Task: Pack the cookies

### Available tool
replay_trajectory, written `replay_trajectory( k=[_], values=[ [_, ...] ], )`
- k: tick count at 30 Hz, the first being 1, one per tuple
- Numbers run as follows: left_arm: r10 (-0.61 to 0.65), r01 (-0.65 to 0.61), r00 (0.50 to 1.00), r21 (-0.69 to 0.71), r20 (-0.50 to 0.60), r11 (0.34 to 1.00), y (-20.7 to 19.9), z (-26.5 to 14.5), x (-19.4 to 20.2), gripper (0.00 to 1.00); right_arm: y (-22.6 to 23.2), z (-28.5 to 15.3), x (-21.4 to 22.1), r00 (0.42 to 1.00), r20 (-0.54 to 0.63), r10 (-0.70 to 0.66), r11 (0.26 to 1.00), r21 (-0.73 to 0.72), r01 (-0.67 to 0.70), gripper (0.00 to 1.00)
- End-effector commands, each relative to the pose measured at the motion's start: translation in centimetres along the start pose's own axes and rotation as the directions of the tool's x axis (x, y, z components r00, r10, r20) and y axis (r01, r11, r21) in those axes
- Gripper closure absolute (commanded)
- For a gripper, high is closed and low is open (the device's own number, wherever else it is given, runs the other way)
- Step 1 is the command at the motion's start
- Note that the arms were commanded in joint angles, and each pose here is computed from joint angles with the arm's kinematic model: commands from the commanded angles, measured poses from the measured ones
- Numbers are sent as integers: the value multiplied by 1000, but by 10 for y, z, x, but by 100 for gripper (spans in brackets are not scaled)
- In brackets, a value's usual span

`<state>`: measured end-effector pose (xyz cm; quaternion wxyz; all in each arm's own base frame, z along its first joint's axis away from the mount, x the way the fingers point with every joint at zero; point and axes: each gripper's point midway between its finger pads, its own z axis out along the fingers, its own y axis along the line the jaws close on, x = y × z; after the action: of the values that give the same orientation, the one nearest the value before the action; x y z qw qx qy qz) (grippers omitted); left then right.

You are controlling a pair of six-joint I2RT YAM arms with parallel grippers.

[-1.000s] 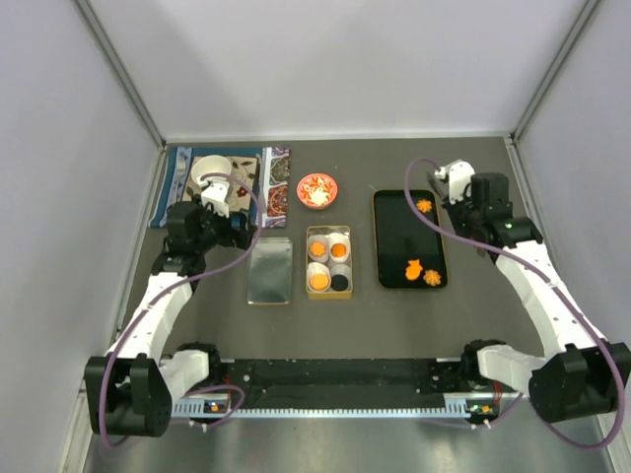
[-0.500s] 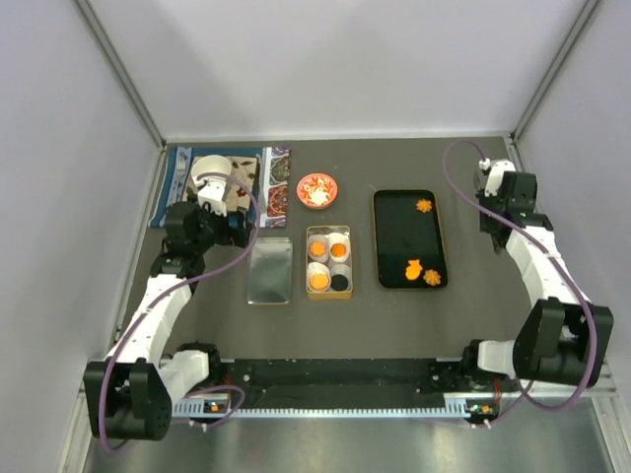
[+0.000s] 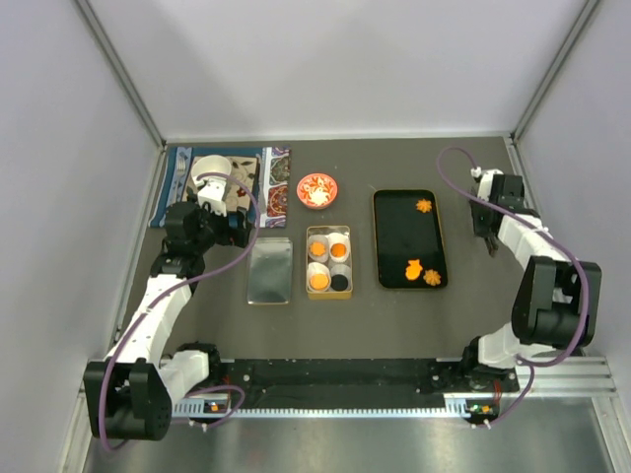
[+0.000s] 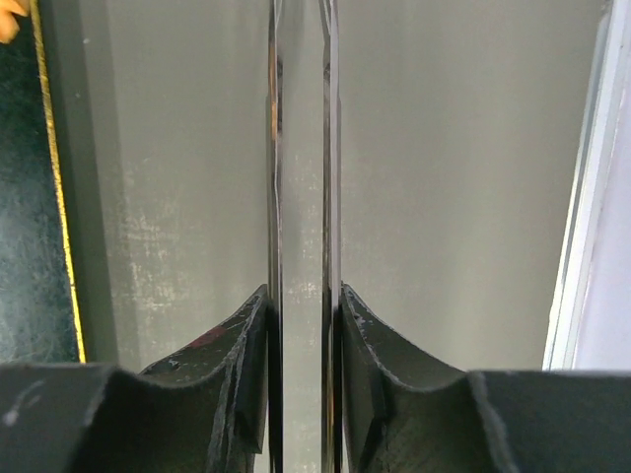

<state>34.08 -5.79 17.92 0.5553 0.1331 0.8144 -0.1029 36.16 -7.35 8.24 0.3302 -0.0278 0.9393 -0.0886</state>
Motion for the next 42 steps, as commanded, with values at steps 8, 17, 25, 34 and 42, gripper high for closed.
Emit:
replay_trajectory(
  k=[8,17,25,34,42],
  values=[
    [2,-2,999,1,45,1000,-1,-3,-13,1,-10,16,1,999,-18,-31,999,25,32,60],
    [1,-2,999,5,50,1000,-2,-3,-15,1,-5,24,22,994,-91,-54,998,-15,53,56],
    [4,-5,999,5,50,1000,-2,-3,-15,1,-1,29,39,988,-142,-65,997,-45,59,53],
    [5,-5,999,7,47,1000,-2,-3,-14,1,5,27,49,981,-175,-80,994,-83,67,50],
    [8,-8,999,5,51,1000,-2,-4,-15,1,8,25,58,975,-205,-90,992,-100,71,47]
  ],
)
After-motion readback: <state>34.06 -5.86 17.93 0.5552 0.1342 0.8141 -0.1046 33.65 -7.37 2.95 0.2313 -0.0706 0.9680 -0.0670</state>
